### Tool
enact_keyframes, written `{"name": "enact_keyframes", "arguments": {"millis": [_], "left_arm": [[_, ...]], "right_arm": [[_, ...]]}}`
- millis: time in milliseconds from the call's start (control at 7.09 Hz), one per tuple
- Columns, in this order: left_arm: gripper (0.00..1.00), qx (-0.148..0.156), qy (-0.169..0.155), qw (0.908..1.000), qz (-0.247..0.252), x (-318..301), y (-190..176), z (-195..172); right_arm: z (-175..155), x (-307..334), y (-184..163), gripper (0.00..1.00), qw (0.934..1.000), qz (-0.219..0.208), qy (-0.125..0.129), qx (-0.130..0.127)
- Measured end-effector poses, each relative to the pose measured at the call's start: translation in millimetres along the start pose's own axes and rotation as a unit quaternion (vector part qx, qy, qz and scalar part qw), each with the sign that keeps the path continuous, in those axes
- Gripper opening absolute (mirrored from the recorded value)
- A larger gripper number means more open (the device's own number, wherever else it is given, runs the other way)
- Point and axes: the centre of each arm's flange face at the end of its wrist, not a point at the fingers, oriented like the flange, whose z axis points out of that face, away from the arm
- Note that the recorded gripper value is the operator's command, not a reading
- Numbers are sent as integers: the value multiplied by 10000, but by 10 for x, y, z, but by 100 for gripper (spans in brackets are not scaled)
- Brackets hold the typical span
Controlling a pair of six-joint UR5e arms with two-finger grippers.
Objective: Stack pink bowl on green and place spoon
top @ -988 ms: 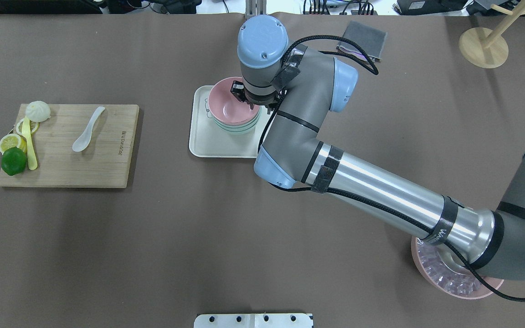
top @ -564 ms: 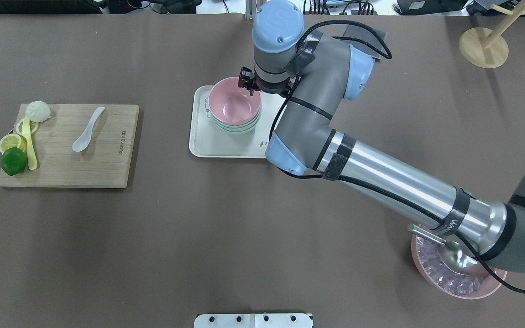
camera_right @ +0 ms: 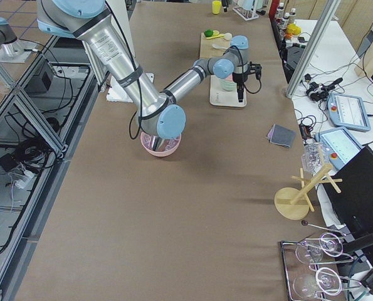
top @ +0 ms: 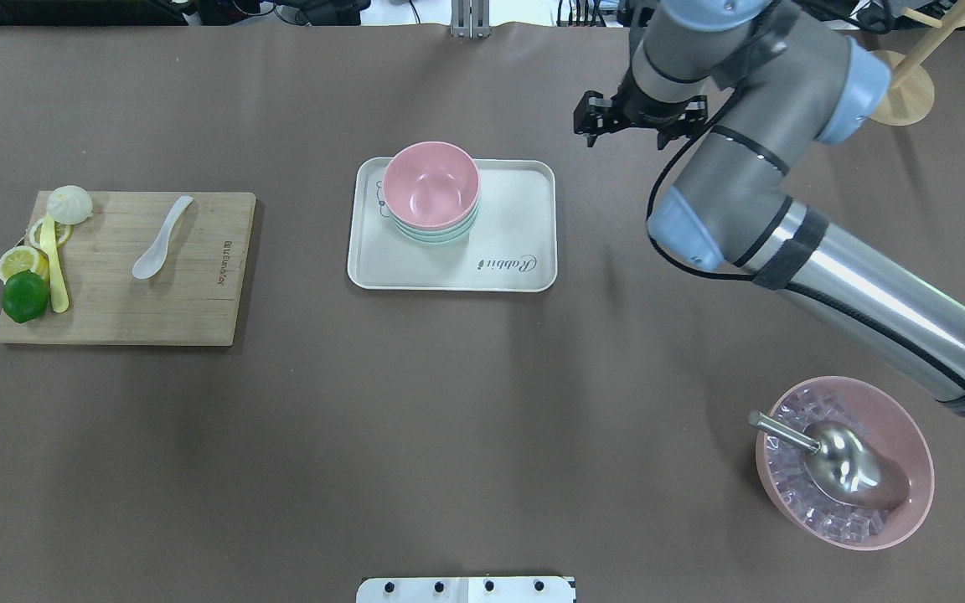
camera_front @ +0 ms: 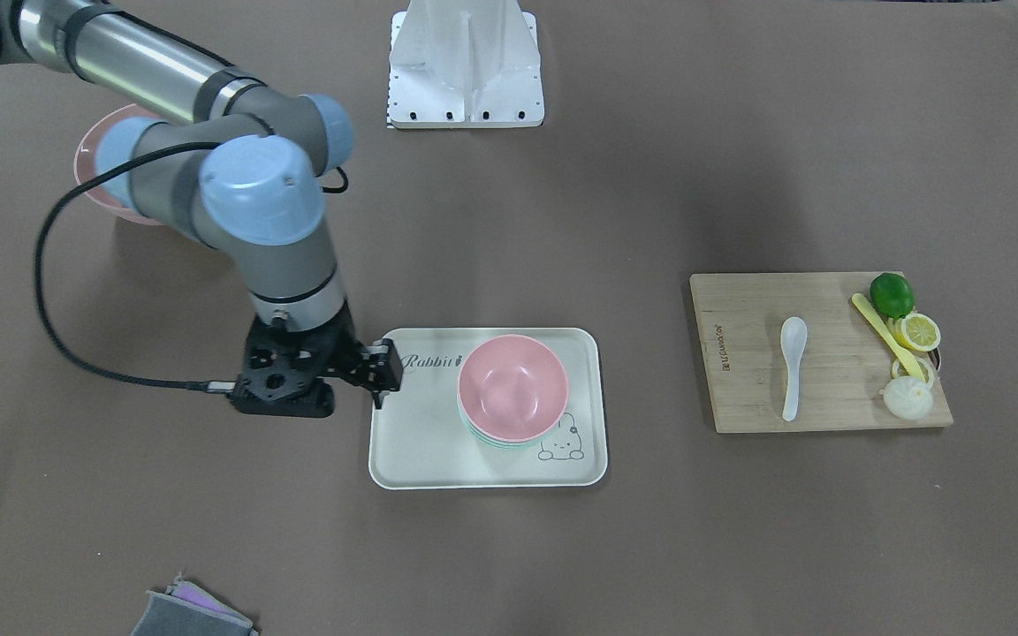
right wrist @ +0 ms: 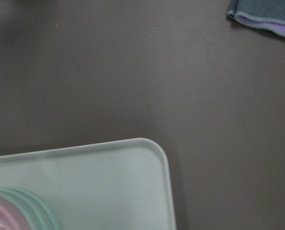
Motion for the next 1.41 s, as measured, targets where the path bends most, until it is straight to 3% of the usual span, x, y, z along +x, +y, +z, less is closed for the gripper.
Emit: {"name": "enact_keyframes", "arguments": {"millis": [564,847,988,1270,1411], "left_arm": [[98,-42,-206,9997,87,1103,-68,1024],[97,-41,-149,9994,314,1280,62,1374],[92,-37,-146,9991,406,1343,131,1483],[54,-45,-165,9986,509,1420,213,1588],[41,-48,-168,9984,541,1445,238,1612]], "right_arm": [[-331,2054,-94,100,9978,-608,-19,-276],[-432,2942,201,100,9981,-500,136,-335],[-470,3342,396,100,9973,-585,230,-382],[-550,4106,778,100,9940,-881,423,-496],[-613,4381,888,100,9927,-980,477,-513]]}}
